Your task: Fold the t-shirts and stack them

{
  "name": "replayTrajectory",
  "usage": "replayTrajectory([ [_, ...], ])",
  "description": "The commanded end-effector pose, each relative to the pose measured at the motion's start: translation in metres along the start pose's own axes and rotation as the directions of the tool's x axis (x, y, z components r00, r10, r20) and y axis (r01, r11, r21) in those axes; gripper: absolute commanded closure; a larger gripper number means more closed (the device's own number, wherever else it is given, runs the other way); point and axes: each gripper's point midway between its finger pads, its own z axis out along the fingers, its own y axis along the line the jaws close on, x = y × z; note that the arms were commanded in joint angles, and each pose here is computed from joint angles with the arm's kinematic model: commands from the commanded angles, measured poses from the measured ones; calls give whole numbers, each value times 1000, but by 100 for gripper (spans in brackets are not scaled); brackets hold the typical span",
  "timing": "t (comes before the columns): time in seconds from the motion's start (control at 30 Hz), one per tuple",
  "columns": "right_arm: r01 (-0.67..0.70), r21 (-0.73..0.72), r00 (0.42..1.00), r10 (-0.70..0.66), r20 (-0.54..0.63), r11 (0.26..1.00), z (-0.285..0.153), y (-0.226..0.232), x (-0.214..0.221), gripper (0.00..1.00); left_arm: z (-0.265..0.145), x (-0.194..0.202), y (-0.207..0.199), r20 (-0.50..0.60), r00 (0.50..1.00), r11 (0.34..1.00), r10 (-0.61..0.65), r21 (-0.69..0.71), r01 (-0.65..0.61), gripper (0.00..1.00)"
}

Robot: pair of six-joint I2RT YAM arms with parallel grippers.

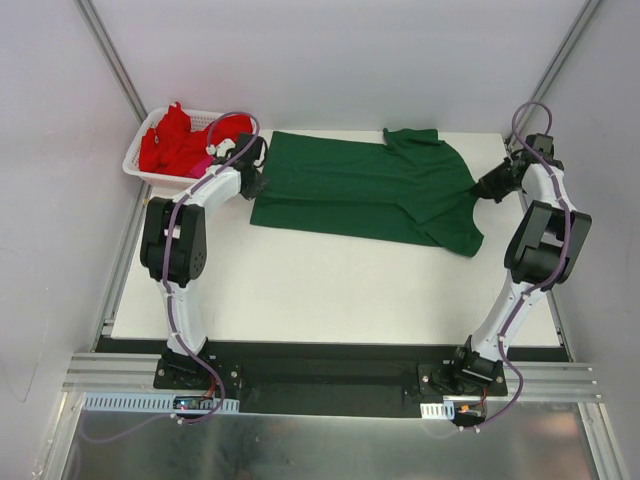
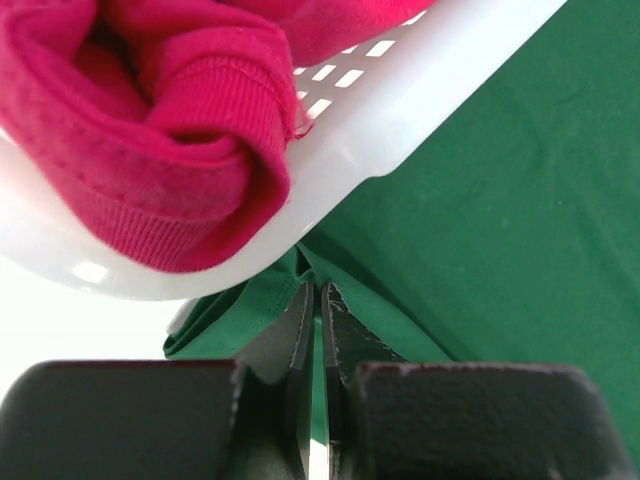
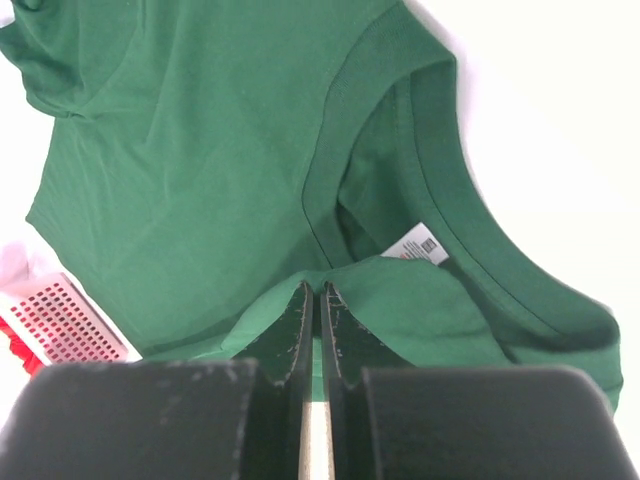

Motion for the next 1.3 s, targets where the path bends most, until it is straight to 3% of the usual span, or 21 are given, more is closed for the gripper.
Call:
replayTrajectory([
  [0.0,28,-73,999,-25,40,997,0,24,-20,98,0,-14,-3,15,1000,1000,20,2,-20,83],
  [0.03,25,-74,999,-23,22,997,1,24,-18,86,0,-15,-3,17,1000,1000,26,2,-26,61],
  [0.07,34,-86,999,-32,25,996,-1,30,-21,72,-1,-17,-3,24,999,1000,30,-1,-30,46],
  [0.1,39,-90,999,-38,12,995,1,32,-20,41,-4,-20,-6,33,999,999,36,6,-36,26],
  [0.13,46,-105,999,-46,4,993,-1,36,-18,26,-10,-25,-8,49,997,998,55,13,-55,16],
  [0.17,61,-122,998,-60,17,991,-7,44,-21,2,-14,-31,-10,69,996,998,63,15,-64,13],
  [0.37,178,-237,982,-156,107,955,-60,93,-28,4,-76,-67,-54,193,975,979,112,146,-141,8],
  [0.47,240,-232,967,-212,138,943,-88,104,-8,4,-117,-77,-80,258,955,954,146,220,-205,7],
  [0.53,243,-166,968,-228,106,956,-86,89,21,4,-148,-69,-97,280,941,921,190,282,-270,6],
  [0.57,252,-163,963,-230,140,954,-105,91,31,4,-158,-64,-100,286,936,909,206,298,-292,5],
  [0.6,269,-160,958,-246,149,950,-109,92,45,4,-174,-50,-98,291,926,890,240,315,-330,5],
  [0.63,249,-101,965,-238,106,963,-95,65,66,4,-182,-40,-97,281,925,877,256,334,-345,4],
  [0.7,294,-103,951,-280,130,950,-113,62,92,4,-198,-14,-84,261,919,852,296,362,-377,4],
  [0.87,305,3,948,-304,100,952,-109,5,139,4,-201,34,-52,170,923,827,345,411,-384,3],
  [0.97,286,67,952,-292,96,956,-101,-17,143,4,-187,51,-32,137,925,841,355,386,-380,3],
  [1.13,265,132,964,-267,-3,955,-62,-30,138,4,-162,63,-37,87,920,847,382,364,-386,3],
  [1.27,281,200,958,-287,-2,938,-52,-31,116,4,-146,67,-46,55,926,861,374,350,-368,3],
])
